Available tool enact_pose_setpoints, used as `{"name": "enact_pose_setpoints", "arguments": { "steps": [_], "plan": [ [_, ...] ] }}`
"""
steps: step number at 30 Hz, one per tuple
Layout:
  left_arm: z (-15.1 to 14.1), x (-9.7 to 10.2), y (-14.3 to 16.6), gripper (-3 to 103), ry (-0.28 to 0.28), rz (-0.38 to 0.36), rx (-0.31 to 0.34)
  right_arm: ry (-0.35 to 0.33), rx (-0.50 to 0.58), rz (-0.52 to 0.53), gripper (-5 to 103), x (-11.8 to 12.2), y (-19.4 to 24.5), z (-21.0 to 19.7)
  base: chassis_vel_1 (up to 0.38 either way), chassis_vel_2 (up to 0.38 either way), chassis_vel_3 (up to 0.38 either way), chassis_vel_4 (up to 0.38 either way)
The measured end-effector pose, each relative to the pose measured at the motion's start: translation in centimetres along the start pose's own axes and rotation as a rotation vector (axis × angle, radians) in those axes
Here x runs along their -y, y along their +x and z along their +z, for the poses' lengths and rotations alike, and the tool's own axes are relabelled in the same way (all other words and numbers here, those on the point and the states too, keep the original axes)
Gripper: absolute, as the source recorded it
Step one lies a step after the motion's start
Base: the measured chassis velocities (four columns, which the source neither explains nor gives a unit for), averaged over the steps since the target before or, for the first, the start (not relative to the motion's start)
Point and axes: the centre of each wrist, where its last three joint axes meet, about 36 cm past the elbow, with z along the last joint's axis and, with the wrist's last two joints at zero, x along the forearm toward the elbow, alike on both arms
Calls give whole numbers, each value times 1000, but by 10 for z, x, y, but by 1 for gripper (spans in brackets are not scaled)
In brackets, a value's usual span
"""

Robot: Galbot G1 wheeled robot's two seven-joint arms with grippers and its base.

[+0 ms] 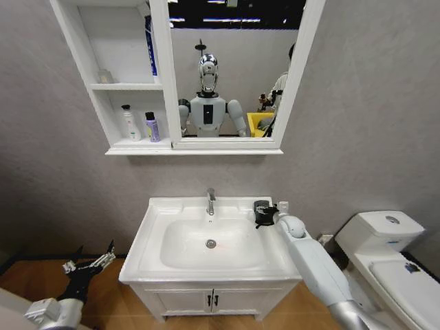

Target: Move facial cleanser and shampoo from washbasin to cabinet, then wipe washbasin with towel.

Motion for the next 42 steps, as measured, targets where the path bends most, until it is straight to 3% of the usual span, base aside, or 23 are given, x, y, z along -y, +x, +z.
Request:
{"name": "enact_pose_setpoints", "arguments": {
  "steps": [12, 17, 25, 26, 28, 29, 33, 35, 36, 42],
  "plan": [
    [0, 0, 0, 100, 0, 0, 0, 0, -41, 47, 99, -6, -10, 14, 0, 0, 0, 0],
    [0, 0, 0, 100, 0, 0, 0, 4, -33, 35, 94, -12, -20, 21, 0, 0, 0, 0],
    [0, 0, 0, 100, 0, 0, 0, 0, -40, 48, 62, -17, -24, 30, 0, 0, 0, 0],
    [0, 0, 0, 100, 0, 0, 0, 0, -40, 48, 62, -17, -24, 30, 0, 0, 0, 0],
    [0, 0, 0, 100, 0, 0, 0, -4, -43, 60, 51, -12, -24, 32, 0, 0, 0, 0],
    [0, 0, 0, 100, 0, 0, 0, -4, -43, 60, 51, -12, -24, 32, 0, 0, 0, 0],
    [0, 0, 0, 100, 0, 0, 0, -11, -44, 73, 30, -2, -23, 33, 0, 0, 0, 0],
    [0, 0, 0, 100, 0, 0, 0, -15, -39, 74, 30, 0, -22, 33, 0, 0, 0, 0],
    [0, 0, 0, 100, 0, 0, 0, -23, -25, 72, 19, 0, -20, 31, 0, 0, 0, 0],
    [0, 0, 0, 100, 0, 0, 0, -60, 25, 57, 6, -11, 6, 14, 0, 0, 0, 0]
  ]
}}
